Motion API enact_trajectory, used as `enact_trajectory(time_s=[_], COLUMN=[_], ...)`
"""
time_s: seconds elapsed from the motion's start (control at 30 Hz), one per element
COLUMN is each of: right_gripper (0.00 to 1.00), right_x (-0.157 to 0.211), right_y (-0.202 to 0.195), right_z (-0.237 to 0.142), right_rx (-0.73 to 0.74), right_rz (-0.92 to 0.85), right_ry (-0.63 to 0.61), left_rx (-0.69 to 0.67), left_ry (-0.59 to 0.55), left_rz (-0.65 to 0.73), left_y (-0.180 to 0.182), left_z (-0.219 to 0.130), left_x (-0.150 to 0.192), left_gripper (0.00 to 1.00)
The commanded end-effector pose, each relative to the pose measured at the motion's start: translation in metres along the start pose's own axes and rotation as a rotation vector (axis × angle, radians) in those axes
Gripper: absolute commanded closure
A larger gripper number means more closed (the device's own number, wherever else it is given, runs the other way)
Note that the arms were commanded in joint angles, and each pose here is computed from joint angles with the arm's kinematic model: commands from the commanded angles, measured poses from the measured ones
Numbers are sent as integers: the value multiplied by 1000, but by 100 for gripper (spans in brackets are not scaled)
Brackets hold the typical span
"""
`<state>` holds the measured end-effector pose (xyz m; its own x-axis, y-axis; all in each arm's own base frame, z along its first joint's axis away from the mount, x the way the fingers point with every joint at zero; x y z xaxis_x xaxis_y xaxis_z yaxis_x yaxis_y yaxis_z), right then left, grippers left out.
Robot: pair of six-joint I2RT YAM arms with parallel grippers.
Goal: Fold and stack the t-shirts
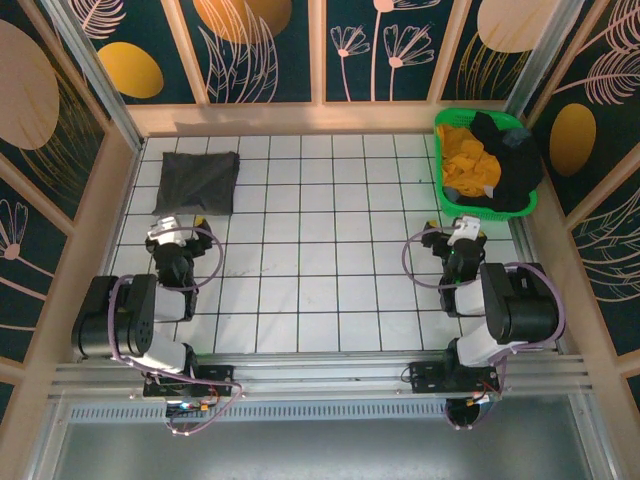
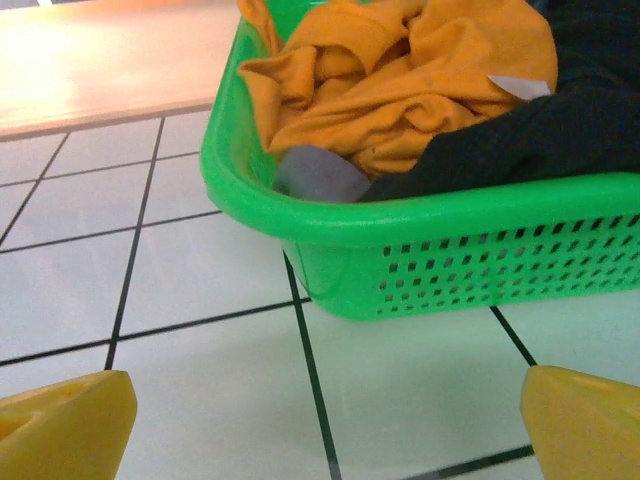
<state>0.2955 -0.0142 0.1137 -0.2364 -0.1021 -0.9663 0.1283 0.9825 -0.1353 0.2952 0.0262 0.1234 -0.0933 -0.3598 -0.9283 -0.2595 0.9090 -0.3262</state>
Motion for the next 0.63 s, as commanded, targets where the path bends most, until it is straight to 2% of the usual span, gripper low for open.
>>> enact_trajectory(time_s=[0.0, 0.03, 0.4, 0.6], right_gripper=[1, 1, 1, 1], right_x=[-21, -20, -20, -20], right_y=[-2, -2, -2, 2], right_z=[5, 5, 4, 6], right_rx=[-20, -21, -20, -76], right_rz=[40, 39, 37, 23], right_ry=[-96, -91, -95, -92], left_rx=[53, 42, 51, 50], left_ry=[-99, -66, -84, -85], left_rz=[25, 33, 32, 32], left_y=[-13, -13, -13, -13], left_z=[4, 6, 3, 4], left_x=[-17, -15, -17, -17], left_gripper=[1, 1, 1, 1])
Point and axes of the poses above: each hand's point on the last joint's axis, 136 mm out from that joint toward the fingers, its own z axis out along the fingers, its own y axis along the line the jaws close on, x = y × z, the point moved 7 cm from there along -z, back along the fingers, and after that the axes turned 12 degrees about -z, right-handed, at the moved point
